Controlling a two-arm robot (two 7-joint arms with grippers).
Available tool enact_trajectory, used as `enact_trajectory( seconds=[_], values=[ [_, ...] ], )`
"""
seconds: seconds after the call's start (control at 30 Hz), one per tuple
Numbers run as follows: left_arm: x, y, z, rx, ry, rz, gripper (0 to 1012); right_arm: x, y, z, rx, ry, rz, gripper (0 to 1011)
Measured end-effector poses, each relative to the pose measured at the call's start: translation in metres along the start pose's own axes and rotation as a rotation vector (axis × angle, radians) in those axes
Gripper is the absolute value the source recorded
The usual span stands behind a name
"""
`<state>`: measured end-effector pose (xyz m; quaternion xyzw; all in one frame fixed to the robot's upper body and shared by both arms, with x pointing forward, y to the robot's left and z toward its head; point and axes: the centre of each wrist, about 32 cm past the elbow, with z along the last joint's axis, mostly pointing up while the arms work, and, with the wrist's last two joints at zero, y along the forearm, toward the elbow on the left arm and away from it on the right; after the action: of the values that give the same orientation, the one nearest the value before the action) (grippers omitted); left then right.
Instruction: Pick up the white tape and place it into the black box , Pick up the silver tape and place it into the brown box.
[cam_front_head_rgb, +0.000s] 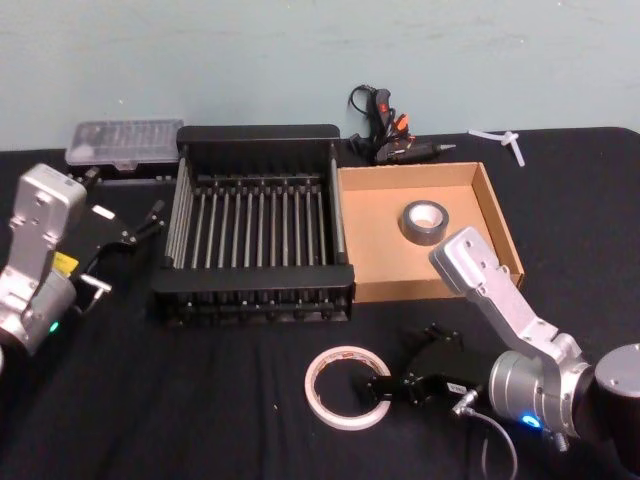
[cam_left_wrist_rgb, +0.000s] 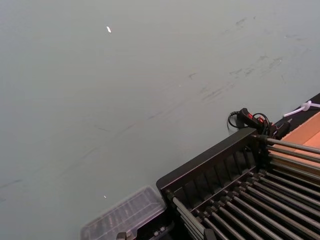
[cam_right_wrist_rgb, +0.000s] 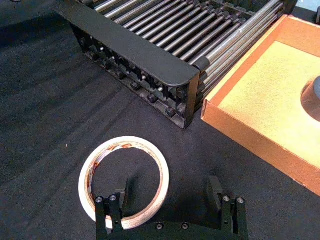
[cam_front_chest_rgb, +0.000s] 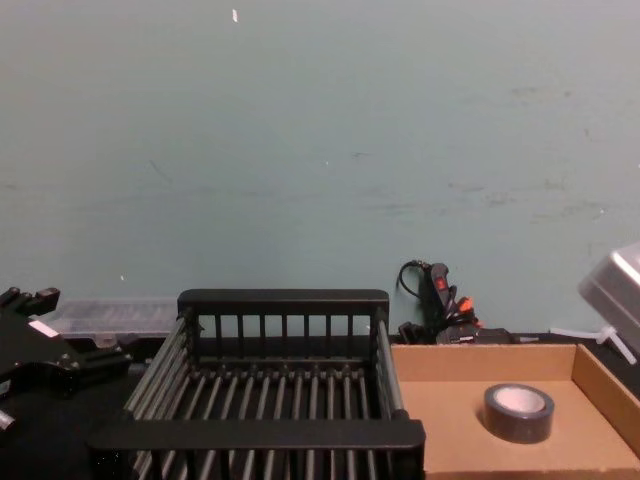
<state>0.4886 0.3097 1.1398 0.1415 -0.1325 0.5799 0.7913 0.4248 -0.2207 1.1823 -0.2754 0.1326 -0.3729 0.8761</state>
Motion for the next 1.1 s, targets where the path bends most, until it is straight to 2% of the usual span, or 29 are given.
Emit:
enact_trajectory(
  seconds=[0.67, 1.1],
  values=[
    [0.0, 0.0, 0.0, 0.0, 0.0, 0.0, 1001, -0.0048, 0.01, 0.001, -0.009, -0.023, 0.016, 1002],
    [0.0, 0.0, 0.0, 0.0, 0.0, 0.0, 1001, -0.0052, 0.014, 0.0, -0.023, -0.018, 0.016, 1002]
  ],
)
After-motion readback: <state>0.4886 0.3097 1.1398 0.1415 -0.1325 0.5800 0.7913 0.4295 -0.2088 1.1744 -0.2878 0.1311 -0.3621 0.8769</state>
